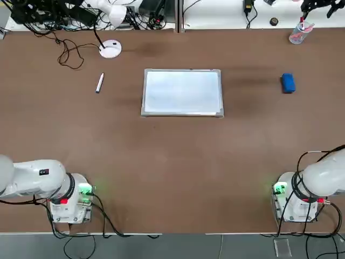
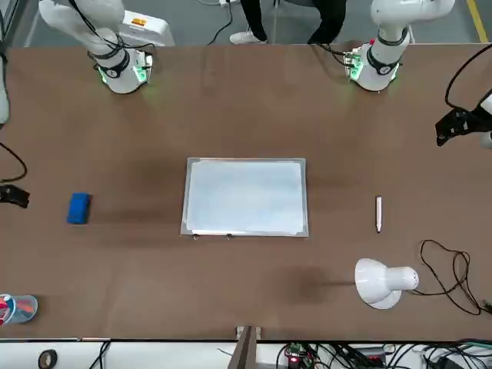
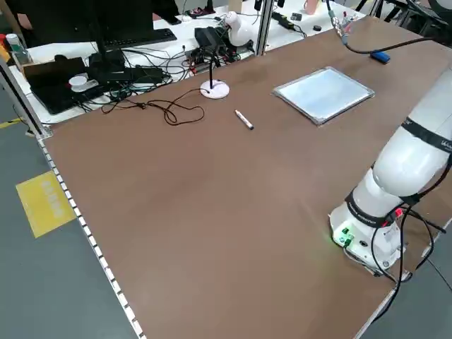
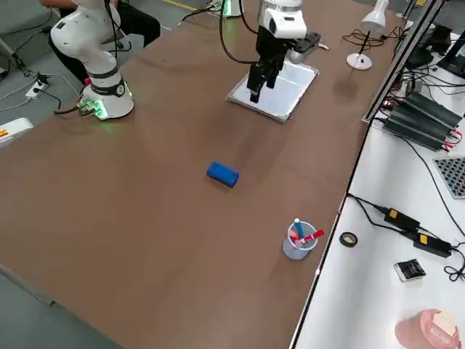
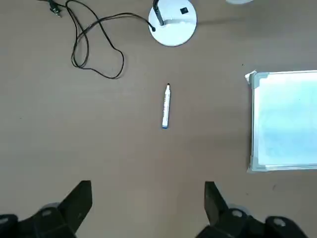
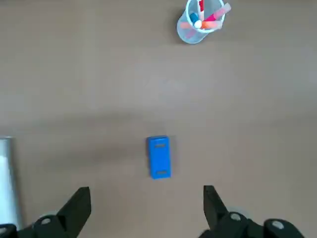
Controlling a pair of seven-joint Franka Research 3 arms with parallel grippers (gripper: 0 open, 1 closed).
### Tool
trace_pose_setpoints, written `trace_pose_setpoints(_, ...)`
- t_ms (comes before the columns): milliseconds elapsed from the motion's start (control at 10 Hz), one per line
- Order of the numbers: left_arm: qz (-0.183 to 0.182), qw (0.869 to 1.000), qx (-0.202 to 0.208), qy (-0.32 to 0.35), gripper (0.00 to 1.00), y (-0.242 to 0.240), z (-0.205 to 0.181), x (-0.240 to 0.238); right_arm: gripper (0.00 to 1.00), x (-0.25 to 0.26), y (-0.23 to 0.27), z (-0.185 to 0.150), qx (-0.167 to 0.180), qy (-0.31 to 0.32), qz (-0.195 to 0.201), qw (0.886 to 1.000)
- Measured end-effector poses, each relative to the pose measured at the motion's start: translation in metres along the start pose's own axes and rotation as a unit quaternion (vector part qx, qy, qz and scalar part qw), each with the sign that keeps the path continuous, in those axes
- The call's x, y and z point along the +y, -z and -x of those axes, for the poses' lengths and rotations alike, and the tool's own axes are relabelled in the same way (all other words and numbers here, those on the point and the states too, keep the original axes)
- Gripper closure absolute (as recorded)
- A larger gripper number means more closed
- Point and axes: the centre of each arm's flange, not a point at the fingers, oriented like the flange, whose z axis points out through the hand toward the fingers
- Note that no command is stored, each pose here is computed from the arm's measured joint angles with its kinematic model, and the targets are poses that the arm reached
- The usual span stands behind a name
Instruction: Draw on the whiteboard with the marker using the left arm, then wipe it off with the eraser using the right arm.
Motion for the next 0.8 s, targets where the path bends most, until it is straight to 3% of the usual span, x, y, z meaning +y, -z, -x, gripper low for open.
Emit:
trace_pose_setpoints(300,0.000,1.000,0.003,0.000,0.00,0.003,0.000,0.000,0.00,0.000,0.051,0.024,0.012,-0.038,-0.031,0.999)
trace_pose_setpoints(800,0.000,1.000,0.004,0.000,0.00,0.004,0.000,0.000,0.00,-0.019,0.097,0.053,0.030,-0.058,-0.043,0.997)
